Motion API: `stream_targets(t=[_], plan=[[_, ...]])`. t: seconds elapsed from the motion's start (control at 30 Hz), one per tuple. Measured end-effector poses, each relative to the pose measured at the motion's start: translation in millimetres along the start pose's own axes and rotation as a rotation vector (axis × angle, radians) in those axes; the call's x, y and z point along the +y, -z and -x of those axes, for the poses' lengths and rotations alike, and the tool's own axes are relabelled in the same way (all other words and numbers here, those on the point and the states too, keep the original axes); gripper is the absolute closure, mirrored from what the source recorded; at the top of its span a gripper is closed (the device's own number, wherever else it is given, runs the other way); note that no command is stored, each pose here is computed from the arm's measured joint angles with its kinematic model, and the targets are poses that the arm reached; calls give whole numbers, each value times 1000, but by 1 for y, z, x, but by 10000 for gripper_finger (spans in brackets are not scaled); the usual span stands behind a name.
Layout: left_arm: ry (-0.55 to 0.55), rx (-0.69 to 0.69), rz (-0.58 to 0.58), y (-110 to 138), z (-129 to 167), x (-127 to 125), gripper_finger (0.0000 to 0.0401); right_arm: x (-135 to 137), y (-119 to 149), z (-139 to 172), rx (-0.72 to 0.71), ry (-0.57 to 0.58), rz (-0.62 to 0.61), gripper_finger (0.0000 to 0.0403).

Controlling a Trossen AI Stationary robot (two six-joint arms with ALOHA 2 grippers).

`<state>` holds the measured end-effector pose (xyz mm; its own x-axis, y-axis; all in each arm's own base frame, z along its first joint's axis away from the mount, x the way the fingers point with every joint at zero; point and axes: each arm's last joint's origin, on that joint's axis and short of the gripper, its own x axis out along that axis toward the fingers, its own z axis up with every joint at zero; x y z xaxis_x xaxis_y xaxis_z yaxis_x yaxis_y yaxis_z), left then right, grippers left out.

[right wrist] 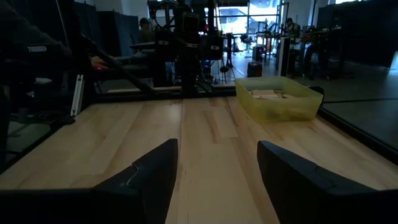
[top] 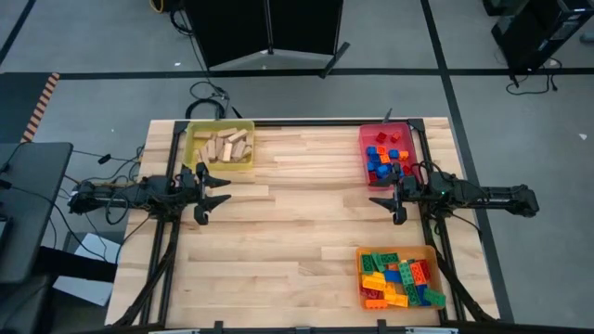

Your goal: Sort blocks by size

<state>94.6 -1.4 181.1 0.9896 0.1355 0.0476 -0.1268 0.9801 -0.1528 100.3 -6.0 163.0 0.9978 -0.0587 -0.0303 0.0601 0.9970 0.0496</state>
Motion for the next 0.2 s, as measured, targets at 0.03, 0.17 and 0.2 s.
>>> stream_targets(t=[0.03,0.17,0.2], plan=[[0,0,0,0,0,0,176,0,0,0,0,0,0,168],[0,0,0,0,0,0,177,0,0,0,0,0,0,170],[0,0,0,0,0,0,177,0,0,0,0,0,0,171]])
